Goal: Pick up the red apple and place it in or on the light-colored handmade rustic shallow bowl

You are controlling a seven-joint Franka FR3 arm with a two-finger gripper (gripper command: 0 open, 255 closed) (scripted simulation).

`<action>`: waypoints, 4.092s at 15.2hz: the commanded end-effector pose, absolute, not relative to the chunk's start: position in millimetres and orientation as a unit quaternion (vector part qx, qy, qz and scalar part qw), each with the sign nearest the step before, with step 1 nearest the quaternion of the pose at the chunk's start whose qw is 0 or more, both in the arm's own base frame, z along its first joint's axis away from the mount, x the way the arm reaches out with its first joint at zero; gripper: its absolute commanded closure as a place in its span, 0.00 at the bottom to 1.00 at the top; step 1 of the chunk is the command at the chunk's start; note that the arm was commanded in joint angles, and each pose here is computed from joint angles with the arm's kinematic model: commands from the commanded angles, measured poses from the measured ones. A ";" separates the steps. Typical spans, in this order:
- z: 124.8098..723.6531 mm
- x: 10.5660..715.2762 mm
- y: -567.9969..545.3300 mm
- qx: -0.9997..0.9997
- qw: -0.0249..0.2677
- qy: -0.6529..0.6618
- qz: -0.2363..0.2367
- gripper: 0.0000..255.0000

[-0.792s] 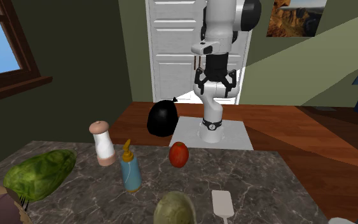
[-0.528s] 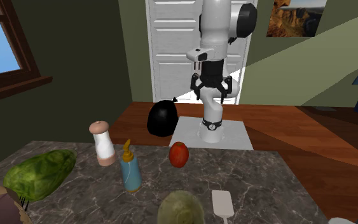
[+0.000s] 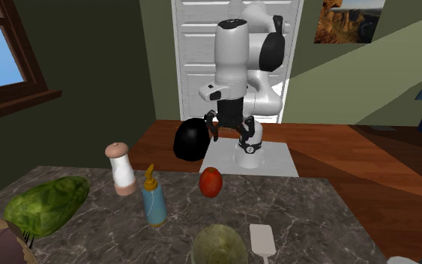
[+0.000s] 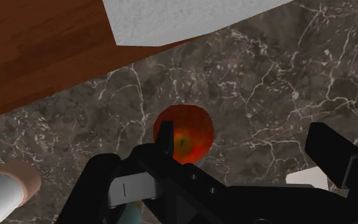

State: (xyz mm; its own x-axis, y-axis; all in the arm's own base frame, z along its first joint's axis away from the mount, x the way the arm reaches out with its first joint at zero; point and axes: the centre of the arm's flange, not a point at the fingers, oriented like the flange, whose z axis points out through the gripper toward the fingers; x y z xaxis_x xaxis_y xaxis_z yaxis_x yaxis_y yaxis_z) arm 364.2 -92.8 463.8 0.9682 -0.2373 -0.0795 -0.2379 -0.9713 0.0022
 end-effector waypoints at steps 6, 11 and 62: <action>404.5 410.4 -144.4 -0.991 0.000 0.132 0.027 0.00; 380.7 411.5 -146.6 -0.991 0.000 0.133 0.026 0.00; 520.2 410.5 -146.5 -0.991 0.000 0.133 0.026 1.00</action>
State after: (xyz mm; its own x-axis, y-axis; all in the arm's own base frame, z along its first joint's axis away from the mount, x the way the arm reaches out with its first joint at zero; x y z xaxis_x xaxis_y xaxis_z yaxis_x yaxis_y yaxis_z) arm 410.5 -147.1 514.8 0.9634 -0.2631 -0.0520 -0.2631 -0.9647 0.0078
